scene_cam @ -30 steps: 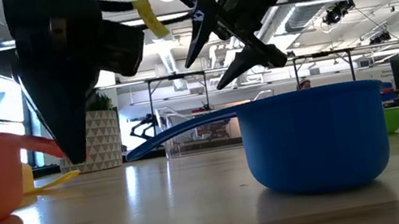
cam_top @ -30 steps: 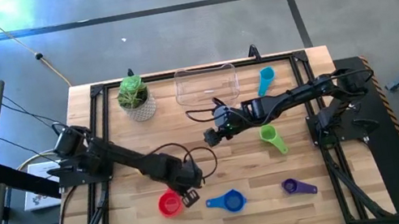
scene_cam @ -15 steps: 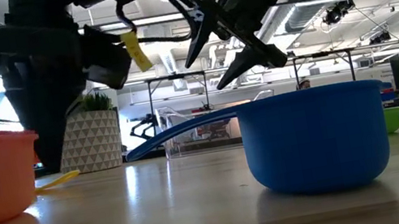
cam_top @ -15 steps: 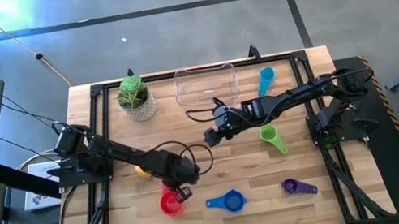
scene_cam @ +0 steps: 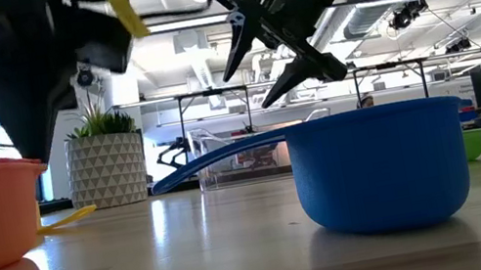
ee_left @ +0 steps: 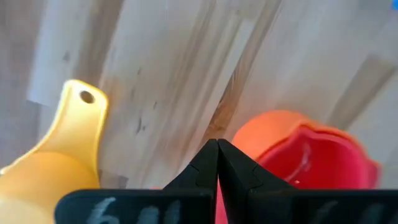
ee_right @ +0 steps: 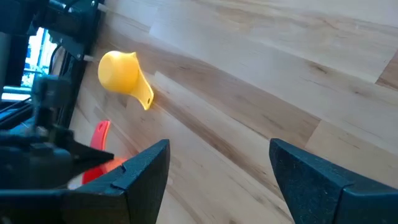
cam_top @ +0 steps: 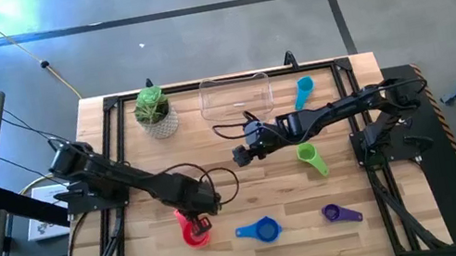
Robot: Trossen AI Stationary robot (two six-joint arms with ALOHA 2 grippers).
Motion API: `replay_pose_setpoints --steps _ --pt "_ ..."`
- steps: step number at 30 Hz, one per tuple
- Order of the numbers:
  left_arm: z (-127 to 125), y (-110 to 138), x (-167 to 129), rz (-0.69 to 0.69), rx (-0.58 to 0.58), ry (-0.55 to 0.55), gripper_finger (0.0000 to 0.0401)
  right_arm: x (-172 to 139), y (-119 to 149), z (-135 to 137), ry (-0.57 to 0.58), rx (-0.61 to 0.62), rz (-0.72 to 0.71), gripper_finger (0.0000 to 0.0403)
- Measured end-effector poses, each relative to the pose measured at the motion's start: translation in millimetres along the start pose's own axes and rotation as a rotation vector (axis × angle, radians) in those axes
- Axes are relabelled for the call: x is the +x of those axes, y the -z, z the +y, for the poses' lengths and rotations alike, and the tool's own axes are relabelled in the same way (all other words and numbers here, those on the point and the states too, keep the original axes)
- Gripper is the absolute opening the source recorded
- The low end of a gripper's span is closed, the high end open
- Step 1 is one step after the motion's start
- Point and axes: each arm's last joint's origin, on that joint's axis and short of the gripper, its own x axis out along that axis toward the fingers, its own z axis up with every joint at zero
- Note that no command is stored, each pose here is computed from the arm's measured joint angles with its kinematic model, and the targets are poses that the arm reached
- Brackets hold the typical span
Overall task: Nest measuring cups in basket
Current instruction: Adjust the stacked measuring cups, then stack the blue measuring cup on top of the red measuring cup
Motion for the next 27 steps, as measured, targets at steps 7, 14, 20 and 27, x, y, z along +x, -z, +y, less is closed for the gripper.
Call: replay_pose_setpoints --steps 7,14,20,27 --pt "10 9 -47 -0.17 0.0 0.058 0.0 -24 21 20 -0.106 -0.129 0.039 0.0266" --pt "26 26 -91 -0.299 0.009 0.107 0.0 -39 64 37 -0.182 -0.363 0.114 0.0266" --pt "38 40 -113 -0.346 0.025 0.14 0.0 -42 97 43 -0.216 -0.573 0.153 0.0266" --pt "47 50 -129 -0.387 -0.001 0.186 0.0 -49 124 47 -0.22 -0.752 0.123 0.0266"
